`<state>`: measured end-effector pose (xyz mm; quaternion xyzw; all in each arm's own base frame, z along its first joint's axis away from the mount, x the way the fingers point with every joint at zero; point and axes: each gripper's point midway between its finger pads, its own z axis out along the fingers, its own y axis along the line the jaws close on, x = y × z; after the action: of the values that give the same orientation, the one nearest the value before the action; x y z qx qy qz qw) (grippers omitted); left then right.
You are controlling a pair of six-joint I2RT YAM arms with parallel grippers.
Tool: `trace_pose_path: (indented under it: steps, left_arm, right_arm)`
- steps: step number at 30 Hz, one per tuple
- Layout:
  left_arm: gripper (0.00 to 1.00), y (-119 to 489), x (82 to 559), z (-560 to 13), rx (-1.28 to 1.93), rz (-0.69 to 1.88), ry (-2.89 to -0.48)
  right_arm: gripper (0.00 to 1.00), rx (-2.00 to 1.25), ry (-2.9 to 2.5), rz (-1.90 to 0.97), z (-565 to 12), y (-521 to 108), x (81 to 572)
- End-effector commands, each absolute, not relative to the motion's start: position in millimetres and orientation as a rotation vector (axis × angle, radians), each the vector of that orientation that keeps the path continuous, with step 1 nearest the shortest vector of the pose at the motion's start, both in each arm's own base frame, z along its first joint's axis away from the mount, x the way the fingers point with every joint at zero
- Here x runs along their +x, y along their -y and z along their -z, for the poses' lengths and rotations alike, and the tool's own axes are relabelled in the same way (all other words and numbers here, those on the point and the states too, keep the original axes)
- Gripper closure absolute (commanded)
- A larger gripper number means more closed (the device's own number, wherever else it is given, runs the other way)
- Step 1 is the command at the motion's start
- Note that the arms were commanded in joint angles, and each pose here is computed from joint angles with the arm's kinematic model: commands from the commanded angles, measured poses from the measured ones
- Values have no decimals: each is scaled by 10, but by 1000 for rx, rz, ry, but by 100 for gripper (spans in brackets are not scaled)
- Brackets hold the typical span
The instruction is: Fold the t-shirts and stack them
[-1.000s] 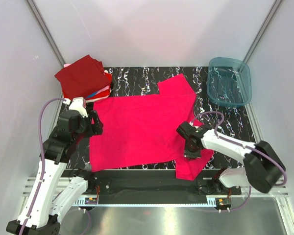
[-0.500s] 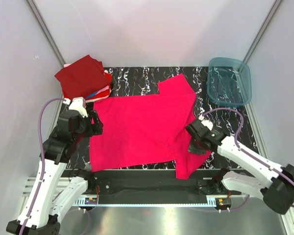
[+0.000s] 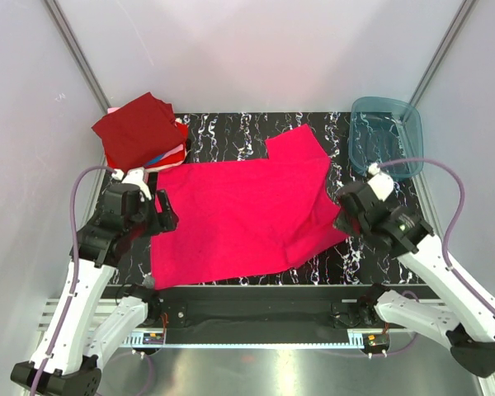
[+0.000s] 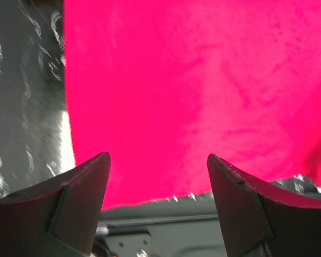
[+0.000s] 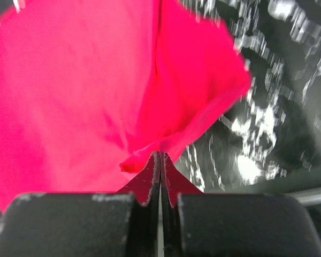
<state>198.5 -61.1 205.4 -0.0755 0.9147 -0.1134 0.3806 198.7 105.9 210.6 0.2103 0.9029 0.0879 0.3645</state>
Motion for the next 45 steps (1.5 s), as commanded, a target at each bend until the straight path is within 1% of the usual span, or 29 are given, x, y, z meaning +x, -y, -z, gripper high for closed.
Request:
trace_pose_path:
  steps: [1, 5, 9, 11, 13, 14, 15, 16, 17, 18, 20, 22, 23, 27, 32, 38, 42, 45]
  left_arm:
    - [22, 729, 1793, -2145, -266, 410, -2358]
    - [23, 699, 1692, -1948, -320, 392, -2417]
    - [21, 741, 1605, -1737, -322, 399, -2503]
    - [20, 731, 1576, -1711, -322, 392, -2510]
    - [20, 718, 1550, -1700, -321, 384, -2515]
    - [20, 711, 1540, -1713, -308, 382, -2511]
    - [19, 708, 1546, -1753, -299, 382, -2501]
    - [19, 697, 1549, -1785, -291, 376, -2493]
    - [18, 691, 1558, -1821, -269, 371, -2484]
    - [18, 683, 1587, -1900, -255, 367, -2462]
    - [17, 659, 1629, -1966, -207, 342, -2446]
    - [16, 645, 1678, -2050, -169, 327, -2421]
    - [15, 664, 1703, -2069, -141, 335, -2411]
    - [15, 764, 1765, -2038, -89, 396, -2378]
    - [14, 747, 1765, -2066, -89, 398, -2329]
    - [13, 757, 1746, -2099, -77, 412, -2307]
    - [13, 748, 1744, -2108, -77, 408, -2299]
    - [13, 743, 1739, -2112, -77, 407, -2294]
  right_arm:
    - [100, 554, -2177, -53, -2484, -777, 2310]
    - [100, 587, -2096, -73, -2801, -654, 2645]
    - [100, 589, -2081, -82, -2891, -604, 3050]
    - [100, 559, -2133, -108, -2823, -649, 3201]
    - [100, 527, -2204, -152, -2710, -754, 3219]
    - [100, 509, -2264, -161, -2539, -823, 3234]
    - [75, 499, -2302, -176, -2428, -870, 3237]
    - [58, 475, -2349, -217, -2311, -960, 3228]
    - [44, 468, -2407, -218, -2098, -989, 3194]
    - [33, 476, -2449, -217, -1934, -989, 3223]
    - [33, 482, -2512, -247, -1679, -1013, 3191]
    - [37, 485, -2524, -283, -1562, -1029, 3246]
    - [38, 482, -2548, -286, -1460, -1046, 3249]
    - [37, 460, -2636, -270, -1158, -1075, 3288]
    - [38, 480, -2740, -254, -703, -1037, 3247]
    - [38, 487, -2819, -220, -368, -998, 3217]
    - [42, 482, -2850, -222, -230, -1007, 3193]
    - [50, 474, -2873, -224, -149, -1018, 3158]
